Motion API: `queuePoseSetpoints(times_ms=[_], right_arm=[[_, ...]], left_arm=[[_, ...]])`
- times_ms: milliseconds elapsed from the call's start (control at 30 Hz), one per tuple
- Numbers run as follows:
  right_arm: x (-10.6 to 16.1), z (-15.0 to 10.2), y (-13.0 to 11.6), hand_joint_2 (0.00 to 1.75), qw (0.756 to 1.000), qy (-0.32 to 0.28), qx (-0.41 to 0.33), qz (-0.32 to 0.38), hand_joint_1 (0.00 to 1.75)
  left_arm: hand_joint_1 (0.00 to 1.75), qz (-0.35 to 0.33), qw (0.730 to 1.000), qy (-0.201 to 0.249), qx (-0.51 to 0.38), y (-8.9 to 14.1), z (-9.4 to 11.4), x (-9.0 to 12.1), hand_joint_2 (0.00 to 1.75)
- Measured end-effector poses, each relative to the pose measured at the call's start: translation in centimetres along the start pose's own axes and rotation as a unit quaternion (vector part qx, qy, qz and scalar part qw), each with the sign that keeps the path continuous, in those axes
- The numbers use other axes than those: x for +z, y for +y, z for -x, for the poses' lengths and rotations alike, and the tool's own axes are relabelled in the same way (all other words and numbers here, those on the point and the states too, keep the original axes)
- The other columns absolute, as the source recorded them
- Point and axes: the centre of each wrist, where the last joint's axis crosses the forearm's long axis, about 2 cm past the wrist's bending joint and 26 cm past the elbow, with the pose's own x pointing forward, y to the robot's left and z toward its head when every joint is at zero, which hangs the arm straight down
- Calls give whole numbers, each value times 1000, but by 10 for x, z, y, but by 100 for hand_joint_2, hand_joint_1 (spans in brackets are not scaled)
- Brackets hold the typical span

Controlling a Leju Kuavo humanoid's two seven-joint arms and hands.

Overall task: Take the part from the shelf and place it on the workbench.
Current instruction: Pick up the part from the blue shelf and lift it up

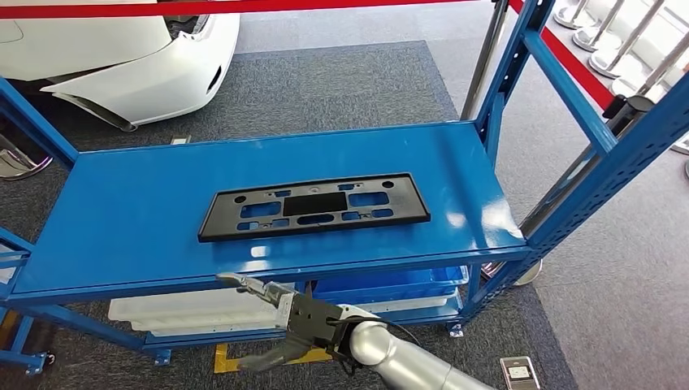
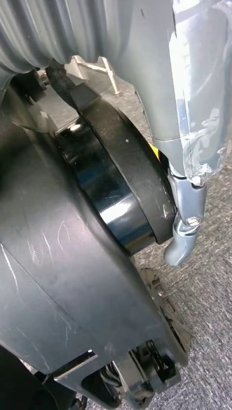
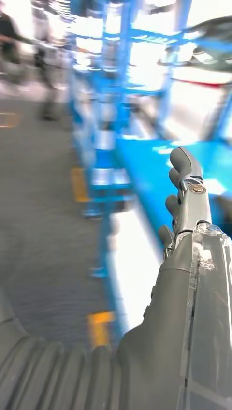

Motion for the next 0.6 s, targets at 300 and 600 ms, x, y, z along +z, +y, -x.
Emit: queuePoseSetpoints(times_ms=[300,600], right_arm=[[11,-39,-50,175,967,39,151,202,0],[34,-67,-73,175,876,193,329,295,0]], left_arm=[[0,3,1000,2,16,0,1,0,175],[0,4,1000,1,15,-1,1,0,175]])
